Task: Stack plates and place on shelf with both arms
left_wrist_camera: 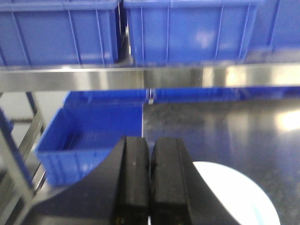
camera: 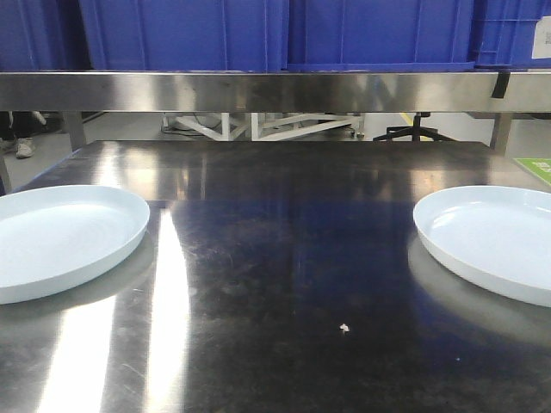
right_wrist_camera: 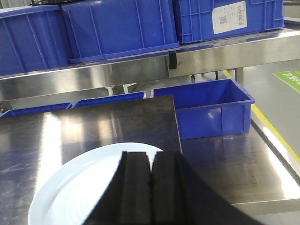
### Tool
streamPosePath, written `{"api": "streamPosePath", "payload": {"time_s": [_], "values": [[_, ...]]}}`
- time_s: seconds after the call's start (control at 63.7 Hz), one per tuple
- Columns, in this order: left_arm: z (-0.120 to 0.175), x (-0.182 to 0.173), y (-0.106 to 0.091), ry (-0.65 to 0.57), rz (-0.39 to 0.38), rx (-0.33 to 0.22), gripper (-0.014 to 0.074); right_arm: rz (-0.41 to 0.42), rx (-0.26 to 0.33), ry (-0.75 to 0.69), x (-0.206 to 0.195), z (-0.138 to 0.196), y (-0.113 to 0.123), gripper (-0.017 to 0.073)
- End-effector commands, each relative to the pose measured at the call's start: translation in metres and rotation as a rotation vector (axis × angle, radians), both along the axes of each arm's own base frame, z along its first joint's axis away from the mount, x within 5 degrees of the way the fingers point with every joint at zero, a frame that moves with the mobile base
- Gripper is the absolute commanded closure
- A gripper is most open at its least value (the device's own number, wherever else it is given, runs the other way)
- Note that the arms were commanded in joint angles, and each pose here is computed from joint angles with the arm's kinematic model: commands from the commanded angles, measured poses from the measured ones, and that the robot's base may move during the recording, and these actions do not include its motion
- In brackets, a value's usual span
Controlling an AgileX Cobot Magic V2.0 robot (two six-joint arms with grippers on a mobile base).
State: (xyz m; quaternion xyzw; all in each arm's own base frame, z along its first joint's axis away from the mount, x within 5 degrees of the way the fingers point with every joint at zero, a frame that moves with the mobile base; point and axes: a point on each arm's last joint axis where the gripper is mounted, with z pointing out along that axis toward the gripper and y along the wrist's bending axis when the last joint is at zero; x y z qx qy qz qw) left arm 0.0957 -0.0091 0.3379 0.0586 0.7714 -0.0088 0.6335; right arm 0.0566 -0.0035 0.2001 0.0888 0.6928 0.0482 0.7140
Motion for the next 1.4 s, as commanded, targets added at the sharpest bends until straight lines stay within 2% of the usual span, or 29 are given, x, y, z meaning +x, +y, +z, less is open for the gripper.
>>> {"api": "streamPosePath", "payload": {"time_s": [0.0,0.031,0.126,0.235,0.534,0.832,1.381], "values": [[0.037,0.026,-0.004,0.07,0.007,0.029,0.0498,0.0,-0.017,-0.096,-0.002,0.008,0.0,0.0511],[0.041,0.041,-0.006,0.147,0.011,0.04,0.0498,0.0,-0.017,-0.096,-0.002,0.008,0.0,0.0511],[0.047,0.063,-0.011,0.256,0.017,0.059,0.0498,0.0,-0.017,-0.096,-0.002,0.008,0.0,0.0511],[0.048,0.078,-0.014,0.306,0.018,0.068,0.0498,0.0,-0.017,-0.096,-0.002,0.008,0.0,0.0511],[0.047,0.091,-0.018,0.261,0.001,0.073,0.0498,0.0,-0.017,-0.096,-0.002,0.008,0.0,0.0511],[0.037,0.102,-0.02,0.323,0.002,0.08,0.0498,0.0,-0.017,-0.096,-0.002,0.008,0.0,0.0511],[0.038,0.103,-0.021,0.308,-0.003,0.071,0.0498,-0.002,-0.024,-0.108,-0.002,0.009,0.0,0.0511]]}}
